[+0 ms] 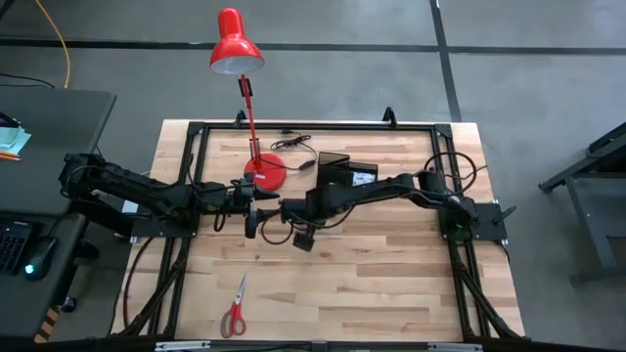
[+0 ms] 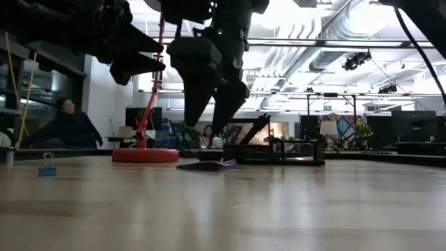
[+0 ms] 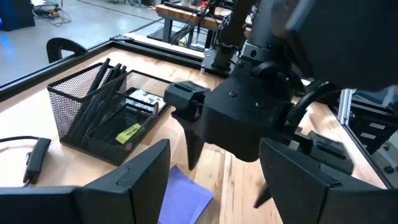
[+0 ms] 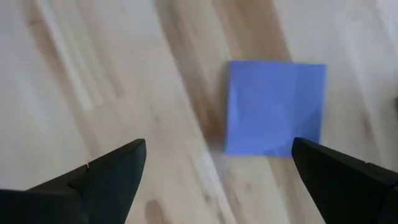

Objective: Pick and place office supplies into organizer
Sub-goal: Put the purple sticky notes into the black desk organizer

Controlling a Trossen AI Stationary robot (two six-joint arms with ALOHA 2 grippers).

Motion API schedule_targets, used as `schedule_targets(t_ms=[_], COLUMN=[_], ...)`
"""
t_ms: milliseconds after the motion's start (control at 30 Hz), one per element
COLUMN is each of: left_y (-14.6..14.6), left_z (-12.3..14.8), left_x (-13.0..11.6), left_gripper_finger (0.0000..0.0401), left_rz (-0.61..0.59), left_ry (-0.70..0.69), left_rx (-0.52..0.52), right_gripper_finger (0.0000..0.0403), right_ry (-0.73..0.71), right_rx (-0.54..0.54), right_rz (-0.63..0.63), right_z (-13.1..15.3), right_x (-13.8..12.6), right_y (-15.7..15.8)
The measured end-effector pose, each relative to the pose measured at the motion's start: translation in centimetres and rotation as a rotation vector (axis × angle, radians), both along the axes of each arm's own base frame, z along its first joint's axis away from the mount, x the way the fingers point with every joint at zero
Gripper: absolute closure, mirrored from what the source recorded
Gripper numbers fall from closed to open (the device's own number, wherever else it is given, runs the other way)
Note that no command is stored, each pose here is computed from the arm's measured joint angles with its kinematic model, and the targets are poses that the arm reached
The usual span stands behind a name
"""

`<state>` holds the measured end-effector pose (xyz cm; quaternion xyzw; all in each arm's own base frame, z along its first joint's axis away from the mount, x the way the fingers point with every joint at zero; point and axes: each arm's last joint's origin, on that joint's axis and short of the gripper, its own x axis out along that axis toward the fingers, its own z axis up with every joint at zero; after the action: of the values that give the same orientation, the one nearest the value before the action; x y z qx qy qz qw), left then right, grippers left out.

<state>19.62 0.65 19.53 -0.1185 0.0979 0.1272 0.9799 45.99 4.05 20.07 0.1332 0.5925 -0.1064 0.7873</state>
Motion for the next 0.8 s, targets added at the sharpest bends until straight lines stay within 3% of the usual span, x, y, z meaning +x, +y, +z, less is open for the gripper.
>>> schedule_targets(t_ms=[267,400,567,700,800], left_y=[0.0,0.0,0.0,0.0,0.0], left_z=[0.0,0.0,0.0,-0.1,0.0], left_x=[0.0,0.0,0.0,0.0,0.0], left_gripper_finger=[0.0168,0.0168,0.0168,0.0168,0.0168], left_rz=[0.000,0.000,0.000,0.000,0.000], left_ry=[0.001,0.001,0.001,0.004,0.004], left_rx=[0.000,0.000,0.000,0.000,0.000], right_gripper_finger=[0.0006,0.0006,0.0006,0.0004,0.0005], right_ry=[-0.003,-0.055,-0.085,-0.060,0.003], right_rx=[0.247,0.185,0.155,-0.042,-0.101], right_rz=[0.002,-0.100,-0.072,-0.106,-0.165], right_z=[0.1,0.5,1.6,2.7,2.7], right_x=[0.2,0.5,0.4,-0.7,-1.5], right_y=[1.2,1.3,1.0,1.0,0.8])
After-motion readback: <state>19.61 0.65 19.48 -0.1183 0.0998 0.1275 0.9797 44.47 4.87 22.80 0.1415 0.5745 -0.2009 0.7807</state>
